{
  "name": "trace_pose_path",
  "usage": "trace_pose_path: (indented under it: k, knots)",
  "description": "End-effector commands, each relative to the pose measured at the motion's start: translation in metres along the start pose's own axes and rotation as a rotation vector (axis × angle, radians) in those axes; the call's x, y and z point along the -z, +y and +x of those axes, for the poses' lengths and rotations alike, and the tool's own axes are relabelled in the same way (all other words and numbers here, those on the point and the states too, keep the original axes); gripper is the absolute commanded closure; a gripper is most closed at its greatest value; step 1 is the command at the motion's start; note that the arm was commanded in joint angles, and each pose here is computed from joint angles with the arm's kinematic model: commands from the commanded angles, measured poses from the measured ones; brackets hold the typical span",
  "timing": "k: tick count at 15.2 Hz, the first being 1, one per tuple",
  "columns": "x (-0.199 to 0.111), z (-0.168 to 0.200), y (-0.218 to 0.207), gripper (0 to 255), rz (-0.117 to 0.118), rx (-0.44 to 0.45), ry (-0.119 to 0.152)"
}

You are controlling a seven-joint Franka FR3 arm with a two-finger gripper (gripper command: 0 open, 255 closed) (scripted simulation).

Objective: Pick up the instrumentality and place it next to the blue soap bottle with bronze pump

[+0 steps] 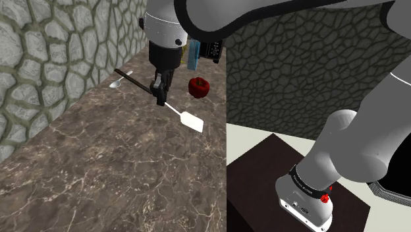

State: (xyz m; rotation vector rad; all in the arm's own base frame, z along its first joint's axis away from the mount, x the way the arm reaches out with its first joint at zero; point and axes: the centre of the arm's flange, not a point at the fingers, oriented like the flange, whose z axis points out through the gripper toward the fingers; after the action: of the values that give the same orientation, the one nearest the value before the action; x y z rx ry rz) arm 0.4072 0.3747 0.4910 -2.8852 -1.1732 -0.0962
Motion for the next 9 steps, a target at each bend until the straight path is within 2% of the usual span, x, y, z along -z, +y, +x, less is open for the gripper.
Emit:
trace_pose_path:
  k: [1, 9]
  knots:
    - [0.011, 0.0, 0.0, 255, 0.0, 0.0, -0.001]
    - [0.053, 0.003, 0.0, 255, 0.0, 0.0, -0.001]
